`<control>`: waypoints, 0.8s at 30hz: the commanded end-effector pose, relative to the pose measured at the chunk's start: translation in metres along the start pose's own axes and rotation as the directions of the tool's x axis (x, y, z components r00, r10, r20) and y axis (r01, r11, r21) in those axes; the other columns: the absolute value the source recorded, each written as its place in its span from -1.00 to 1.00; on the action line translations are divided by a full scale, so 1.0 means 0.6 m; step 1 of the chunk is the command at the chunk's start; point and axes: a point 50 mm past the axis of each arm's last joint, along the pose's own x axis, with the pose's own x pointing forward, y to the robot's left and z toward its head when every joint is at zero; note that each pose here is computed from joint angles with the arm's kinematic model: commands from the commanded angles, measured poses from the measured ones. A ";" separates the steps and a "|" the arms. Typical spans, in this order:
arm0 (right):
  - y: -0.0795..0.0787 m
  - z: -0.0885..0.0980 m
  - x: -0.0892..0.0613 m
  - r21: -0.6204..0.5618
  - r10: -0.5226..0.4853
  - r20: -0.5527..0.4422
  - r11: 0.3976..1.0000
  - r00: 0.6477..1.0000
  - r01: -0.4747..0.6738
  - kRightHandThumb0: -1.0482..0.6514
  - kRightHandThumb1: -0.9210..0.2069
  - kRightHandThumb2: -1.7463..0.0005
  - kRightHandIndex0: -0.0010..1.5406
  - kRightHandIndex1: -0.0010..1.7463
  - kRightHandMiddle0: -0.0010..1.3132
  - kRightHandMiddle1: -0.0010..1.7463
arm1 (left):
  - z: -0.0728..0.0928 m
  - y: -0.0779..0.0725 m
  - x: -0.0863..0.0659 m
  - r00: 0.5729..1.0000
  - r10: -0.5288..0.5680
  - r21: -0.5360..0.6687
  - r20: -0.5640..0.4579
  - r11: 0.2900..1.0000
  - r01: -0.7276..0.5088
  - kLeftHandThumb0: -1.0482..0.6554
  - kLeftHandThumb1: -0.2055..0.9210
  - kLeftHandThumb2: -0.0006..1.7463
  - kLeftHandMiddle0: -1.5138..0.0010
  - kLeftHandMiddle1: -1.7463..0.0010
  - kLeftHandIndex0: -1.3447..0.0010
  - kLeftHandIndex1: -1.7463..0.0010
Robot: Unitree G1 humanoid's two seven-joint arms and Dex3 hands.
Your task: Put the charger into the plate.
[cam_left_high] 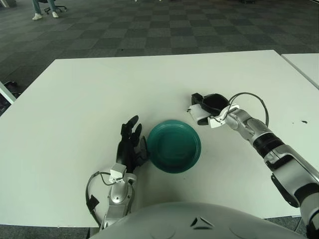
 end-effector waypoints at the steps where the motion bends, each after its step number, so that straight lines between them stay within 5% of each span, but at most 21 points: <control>1: -0.033 0.005 0.003 0.045 -0.113 0.011 0.993 0.994 0.112 -0.23 -0.48 -0.05 -0.08 1.00 -0.42 1.00 | -0.023 0.004 -0.010 0.996 0.000 0.010 -0.089 1.000 0.001 -0.86 1.00 0.12 0.41 0.98 0.91 0.04; 13: -0.104 0.079 -0.026 0.209 -0.278 0.048 0.942 0.959 0.263 -0.23 -0.49 -0.05 -0.06 1.00 -0.42 1.00 | -0.021 0.005 -0.011 0.998 -0.005 0.013 -0.063 1.000 0.006 -0.88 1.00 0.10 0.40 0.98 0.85 0.00; 24: -0.087 0.142 -0.029 0.237 -0.237 0.145 0.951 0.961 0.199 -0.23 -0.48 -0.05 -0.01 1.00 -0.42 1.00 | -0.021 0.002 -0.008 0.998 -0.007 0.018 -0.057 1.000 0.008 -0.88 1.00 0.09 0.48 1.00 0.92 0.03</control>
